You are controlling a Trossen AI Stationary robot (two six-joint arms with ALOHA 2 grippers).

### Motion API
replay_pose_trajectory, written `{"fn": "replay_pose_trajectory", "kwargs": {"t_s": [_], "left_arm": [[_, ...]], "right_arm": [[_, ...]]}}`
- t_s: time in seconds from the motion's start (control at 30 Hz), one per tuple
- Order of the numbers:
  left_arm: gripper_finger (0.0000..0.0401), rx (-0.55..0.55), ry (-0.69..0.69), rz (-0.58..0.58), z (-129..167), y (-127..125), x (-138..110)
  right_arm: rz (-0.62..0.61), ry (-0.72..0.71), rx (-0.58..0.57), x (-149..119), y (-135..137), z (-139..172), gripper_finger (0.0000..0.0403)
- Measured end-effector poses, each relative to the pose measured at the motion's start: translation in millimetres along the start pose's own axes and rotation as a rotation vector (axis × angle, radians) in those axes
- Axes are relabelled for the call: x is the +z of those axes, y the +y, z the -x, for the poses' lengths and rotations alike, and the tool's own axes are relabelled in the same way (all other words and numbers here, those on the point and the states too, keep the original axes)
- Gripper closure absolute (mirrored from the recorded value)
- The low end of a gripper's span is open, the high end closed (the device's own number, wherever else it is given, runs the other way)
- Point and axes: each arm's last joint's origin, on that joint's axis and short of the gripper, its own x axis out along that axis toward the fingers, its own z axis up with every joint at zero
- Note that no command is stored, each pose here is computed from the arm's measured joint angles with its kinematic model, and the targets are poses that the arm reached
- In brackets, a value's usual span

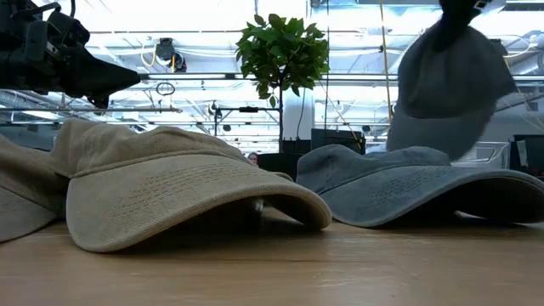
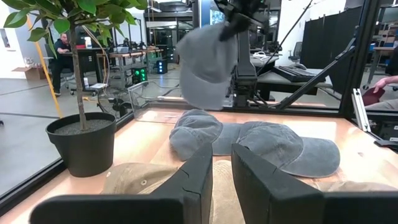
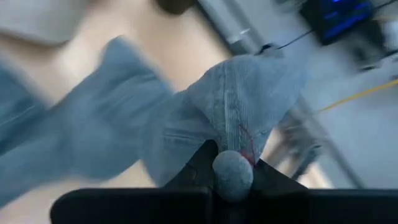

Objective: Pick & Place hat
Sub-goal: Put the bottom blue cap into the right transparent bin

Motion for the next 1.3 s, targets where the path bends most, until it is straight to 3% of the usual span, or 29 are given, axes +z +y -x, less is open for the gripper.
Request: {"fn": "replay_pose_trajectory", "kwargs": {"t_s": [0.23,0.57,1.07,1.3], "left_arm": [[0.0334,0.0,0.0,0.0,0,0,0],[0.0334,0.0,0.0,0.0,0,0,0],[0.0334,0.0,0.0,0.0,0,0,0],[0.0334,0.0,0.0,0.0,0,0,0]], "right_arm": [[-0.002,-0.112,-0.238,14,-16,-12,0.0391],[0.041,-0.023,-0.384,32,-52,-20,0.0391],[0.595,0.254,-0.154,32,-65,-34,0.0391],[0.701,0.308,-0.174,36,-68,-42,0.0391]]}}
